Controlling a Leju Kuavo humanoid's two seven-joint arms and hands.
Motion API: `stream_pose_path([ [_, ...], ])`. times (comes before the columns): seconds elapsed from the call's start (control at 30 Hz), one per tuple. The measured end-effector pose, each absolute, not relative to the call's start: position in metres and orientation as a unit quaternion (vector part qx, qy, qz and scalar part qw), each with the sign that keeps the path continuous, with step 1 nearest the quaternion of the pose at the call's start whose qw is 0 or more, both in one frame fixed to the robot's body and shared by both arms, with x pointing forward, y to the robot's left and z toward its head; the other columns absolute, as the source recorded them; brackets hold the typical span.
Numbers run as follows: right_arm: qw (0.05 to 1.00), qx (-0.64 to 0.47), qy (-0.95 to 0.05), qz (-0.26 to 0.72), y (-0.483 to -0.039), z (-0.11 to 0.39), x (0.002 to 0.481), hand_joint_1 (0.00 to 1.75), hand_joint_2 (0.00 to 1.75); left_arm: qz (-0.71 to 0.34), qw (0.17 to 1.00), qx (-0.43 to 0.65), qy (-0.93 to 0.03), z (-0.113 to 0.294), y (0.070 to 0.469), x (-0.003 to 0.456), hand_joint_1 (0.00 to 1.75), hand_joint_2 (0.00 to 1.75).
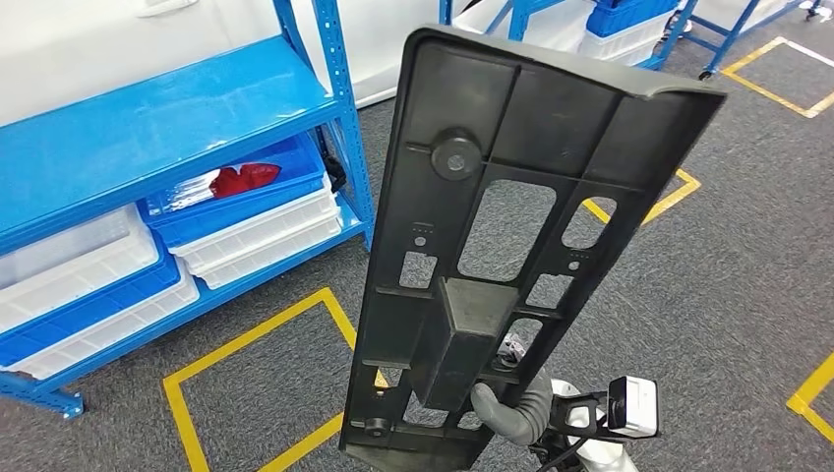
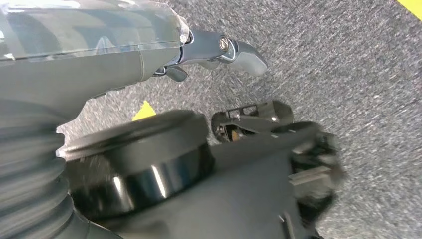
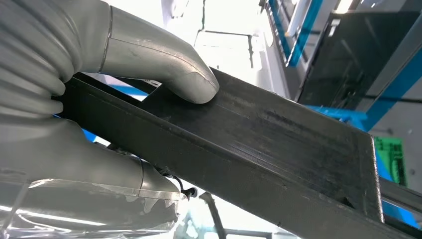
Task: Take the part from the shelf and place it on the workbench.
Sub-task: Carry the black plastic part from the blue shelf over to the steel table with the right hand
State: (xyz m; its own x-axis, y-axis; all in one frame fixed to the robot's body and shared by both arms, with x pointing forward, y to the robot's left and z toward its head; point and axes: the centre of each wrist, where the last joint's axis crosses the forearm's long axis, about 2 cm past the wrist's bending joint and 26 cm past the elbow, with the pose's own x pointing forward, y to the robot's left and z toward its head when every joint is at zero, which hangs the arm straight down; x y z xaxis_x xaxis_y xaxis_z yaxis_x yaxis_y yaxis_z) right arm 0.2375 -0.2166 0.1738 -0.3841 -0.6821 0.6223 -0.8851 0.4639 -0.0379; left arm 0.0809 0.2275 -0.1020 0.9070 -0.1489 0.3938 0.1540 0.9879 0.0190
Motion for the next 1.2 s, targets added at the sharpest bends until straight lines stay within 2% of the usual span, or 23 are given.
stream_pose_path([
  [1.2, 0.274, 0.489, -0.808, 0.179, -0.218, 0.169, 0.248, 1.75, 1.75, -0.077, 0.977, -0.003, -0.200, -0.102, 0.230, 0.083, 0.00, 1.75],
])
